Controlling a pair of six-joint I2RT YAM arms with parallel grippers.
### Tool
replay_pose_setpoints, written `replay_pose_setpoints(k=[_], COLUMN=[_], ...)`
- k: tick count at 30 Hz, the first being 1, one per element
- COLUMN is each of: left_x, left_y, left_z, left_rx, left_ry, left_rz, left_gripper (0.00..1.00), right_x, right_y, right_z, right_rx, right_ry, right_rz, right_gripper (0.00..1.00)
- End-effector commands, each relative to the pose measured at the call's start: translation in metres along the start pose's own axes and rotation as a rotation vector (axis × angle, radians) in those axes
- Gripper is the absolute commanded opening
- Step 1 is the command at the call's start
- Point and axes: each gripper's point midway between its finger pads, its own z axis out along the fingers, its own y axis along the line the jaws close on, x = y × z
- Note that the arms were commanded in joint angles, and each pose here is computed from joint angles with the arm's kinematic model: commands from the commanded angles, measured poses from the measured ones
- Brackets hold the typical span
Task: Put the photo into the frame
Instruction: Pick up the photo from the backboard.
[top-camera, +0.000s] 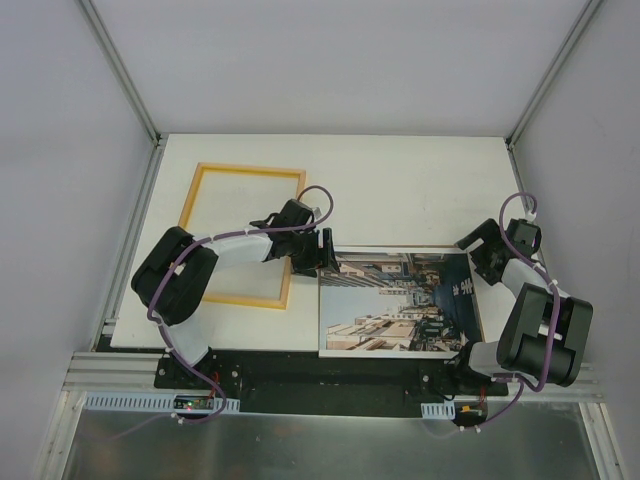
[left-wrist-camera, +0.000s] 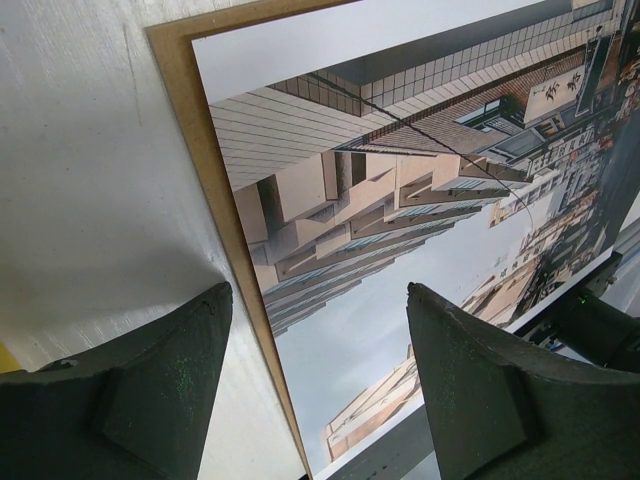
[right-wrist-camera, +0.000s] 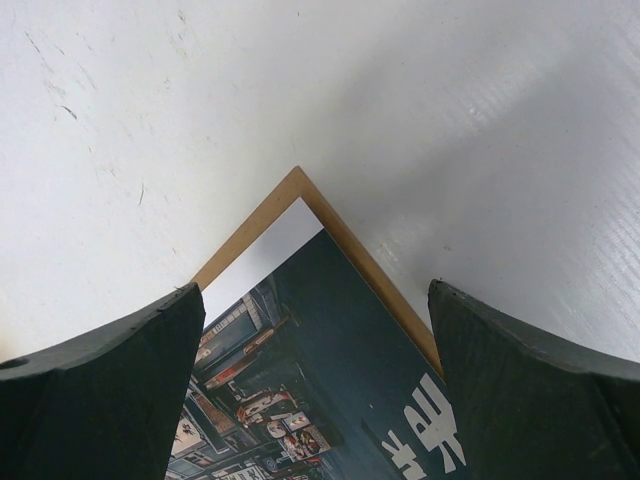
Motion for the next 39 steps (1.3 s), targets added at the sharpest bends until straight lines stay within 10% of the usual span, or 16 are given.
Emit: replay_pose_setpoints(k=[1, 39], left_x=[0.0, 0.0], left_y=[-0.006, -0.017], left_z=[-0.007, 0.001], left_rx=[0.009, 0.038], left_ry=[-0.007, 0.013], left_rz=[0.023, 0.037], left_gripper=[0.7, 0.69], right_x=[0.023, 0.024], right_y=[-0.013, -0.011], right_z=[0.004, 0.004], right_rx=[0.042, 0.039], right_ry=[0.077, 0.08], right_rz=[0.012, 0.004], right_gripper=[0.96, 0.96])
